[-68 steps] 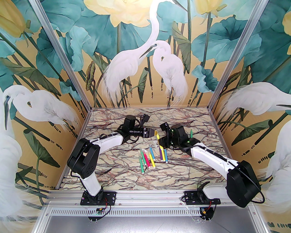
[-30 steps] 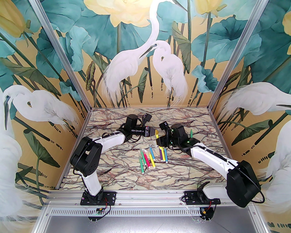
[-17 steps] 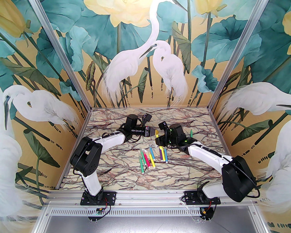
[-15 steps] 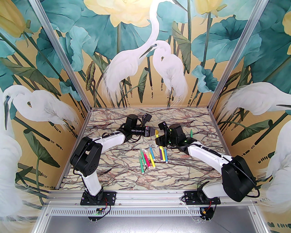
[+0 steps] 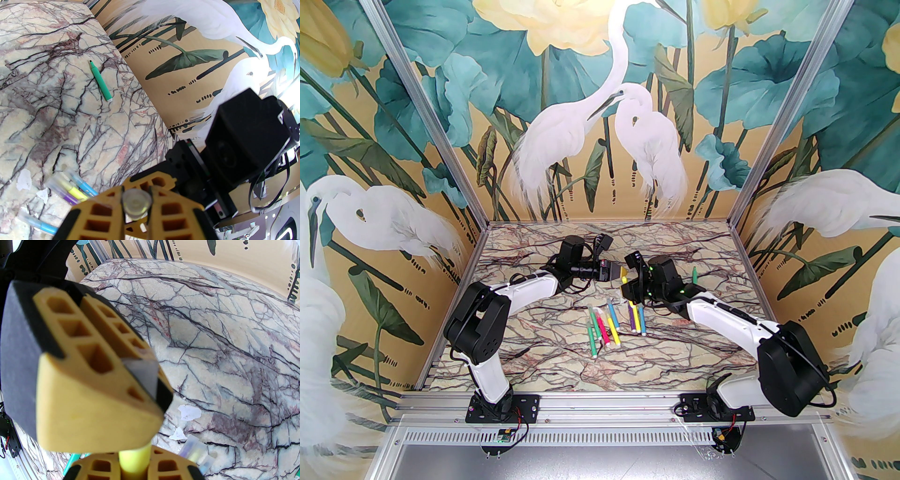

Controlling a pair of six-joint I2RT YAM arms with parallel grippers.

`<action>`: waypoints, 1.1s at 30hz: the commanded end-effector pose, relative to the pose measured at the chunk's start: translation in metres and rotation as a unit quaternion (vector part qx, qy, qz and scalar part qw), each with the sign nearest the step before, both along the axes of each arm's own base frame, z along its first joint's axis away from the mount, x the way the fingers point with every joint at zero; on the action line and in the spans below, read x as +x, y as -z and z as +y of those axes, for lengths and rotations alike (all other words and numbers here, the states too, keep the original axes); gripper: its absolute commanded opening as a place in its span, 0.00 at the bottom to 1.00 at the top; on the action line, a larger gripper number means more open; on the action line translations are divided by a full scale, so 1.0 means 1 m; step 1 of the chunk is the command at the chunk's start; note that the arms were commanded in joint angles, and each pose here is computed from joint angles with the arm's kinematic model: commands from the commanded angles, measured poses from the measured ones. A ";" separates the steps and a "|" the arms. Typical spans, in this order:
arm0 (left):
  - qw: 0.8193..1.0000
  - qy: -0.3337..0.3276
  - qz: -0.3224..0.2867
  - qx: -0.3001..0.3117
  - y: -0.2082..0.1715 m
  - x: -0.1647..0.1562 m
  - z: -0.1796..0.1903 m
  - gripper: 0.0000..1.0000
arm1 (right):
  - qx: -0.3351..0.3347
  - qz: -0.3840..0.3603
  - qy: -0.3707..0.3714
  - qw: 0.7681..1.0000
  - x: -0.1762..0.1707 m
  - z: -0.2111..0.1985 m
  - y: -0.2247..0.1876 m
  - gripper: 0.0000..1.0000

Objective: Open the pen caps

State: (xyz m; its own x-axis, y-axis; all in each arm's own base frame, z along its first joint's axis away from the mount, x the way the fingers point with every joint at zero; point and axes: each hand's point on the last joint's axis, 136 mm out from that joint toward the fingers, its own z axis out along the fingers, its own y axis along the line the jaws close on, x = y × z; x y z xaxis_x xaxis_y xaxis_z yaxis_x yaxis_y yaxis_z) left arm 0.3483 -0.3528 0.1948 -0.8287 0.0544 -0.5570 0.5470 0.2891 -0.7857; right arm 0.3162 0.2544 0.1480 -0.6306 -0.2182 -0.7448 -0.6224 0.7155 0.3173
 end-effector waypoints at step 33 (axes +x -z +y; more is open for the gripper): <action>0.851 -0.310 0.015 0.423 0.068 0.077 0.210 0.00 | -0.184 0.062 0.347 0.918 0.069 -0.186 0.043 0.00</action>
State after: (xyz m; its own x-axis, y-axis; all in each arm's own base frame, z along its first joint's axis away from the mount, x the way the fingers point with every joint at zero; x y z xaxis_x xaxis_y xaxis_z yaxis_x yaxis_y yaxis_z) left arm 0.4264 -0.1789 0.1522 -0.8247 -0.0733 -0.5607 0.1387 0.9350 -0.3263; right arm 0.3771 0.0996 0.1074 -0.7737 -0.0162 -0.6334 -0.0935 0.9916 0.0889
